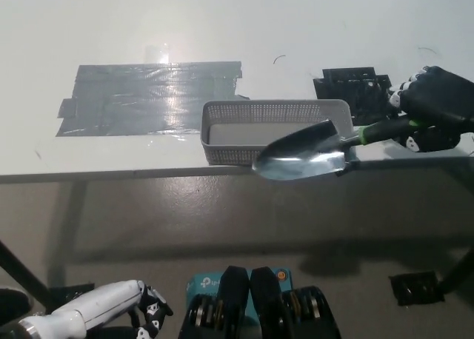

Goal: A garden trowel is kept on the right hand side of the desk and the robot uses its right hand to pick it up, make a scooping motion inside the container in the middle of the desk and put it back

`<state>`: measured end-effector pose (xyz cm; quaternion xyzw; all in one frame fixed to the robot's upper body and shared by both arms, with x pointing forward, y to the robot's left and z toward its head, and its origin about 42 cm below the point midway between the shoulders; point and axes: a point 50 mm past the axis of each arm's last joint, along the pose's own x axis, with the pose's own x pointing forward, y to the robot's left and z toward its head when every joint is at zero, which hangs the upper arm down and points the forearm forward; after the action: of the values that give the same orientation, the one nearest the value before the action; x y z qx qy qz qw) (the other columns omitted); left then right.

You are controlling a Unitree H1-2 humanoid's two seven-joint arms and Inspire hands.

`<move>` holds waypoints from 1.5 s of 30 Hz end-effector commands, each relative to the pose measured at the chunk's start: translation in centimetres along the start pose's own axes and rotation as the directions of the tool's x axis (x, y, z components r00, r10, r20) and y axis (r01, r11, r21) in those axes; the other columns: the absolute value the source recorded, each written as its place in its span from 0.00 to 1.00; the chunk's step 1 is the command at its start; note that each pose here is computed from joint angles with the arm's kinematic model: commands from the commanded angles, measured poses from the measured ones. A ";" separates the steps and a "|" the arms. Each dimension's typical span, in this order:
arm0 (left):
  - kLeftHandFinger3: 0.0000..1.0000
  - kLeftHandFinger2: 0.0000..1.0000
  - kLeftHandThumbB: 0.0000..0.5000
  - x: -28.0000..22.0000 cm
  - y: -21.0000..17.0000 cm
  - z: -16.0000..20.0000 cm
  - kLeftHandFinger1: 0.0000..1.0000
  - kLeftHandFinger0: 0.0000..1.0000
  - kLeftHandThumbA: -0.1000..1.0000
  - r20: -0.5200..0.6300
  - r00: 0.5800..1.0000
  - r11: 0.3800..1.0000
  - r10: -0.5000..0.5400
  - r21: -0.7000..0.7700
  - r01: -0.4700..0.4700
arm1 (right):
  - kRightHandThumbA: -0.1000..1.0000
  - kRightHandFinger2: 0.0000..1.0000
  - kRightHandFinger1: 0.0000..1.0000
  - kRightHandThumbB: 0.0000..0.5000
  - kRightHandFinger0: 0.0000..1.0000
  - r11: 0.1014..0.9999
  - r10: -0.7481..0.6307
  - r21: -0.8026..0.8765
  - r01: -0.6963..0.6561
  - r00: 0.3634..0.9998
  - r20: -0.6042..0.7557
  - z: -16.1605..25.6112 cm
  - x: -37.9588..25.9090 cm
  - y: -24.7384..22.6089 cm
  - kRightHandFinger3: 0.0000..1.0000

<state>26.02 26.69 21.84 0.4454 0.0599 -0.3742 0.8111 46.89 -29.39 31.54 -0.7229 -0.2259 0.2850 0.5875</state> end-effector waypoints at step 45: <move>0.85 0.73 0.24 -0.7 0.3 0.2 0.64 0.62 0.93 -0.005 1.000 1.000 0.019 0.012 -0.019 | 0.00 0.60 0.23 0.05 0.00 0.986 0.090 -0.106 -0.127 0.949 -0.302 -8.8 -1.9 -11.2 0.05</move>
<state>25.90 26.78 21.81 0.4437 0.0614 -0.3723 0.8128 50.98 -33.79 38.42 -0.7987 -0.1114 0.2551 0.5335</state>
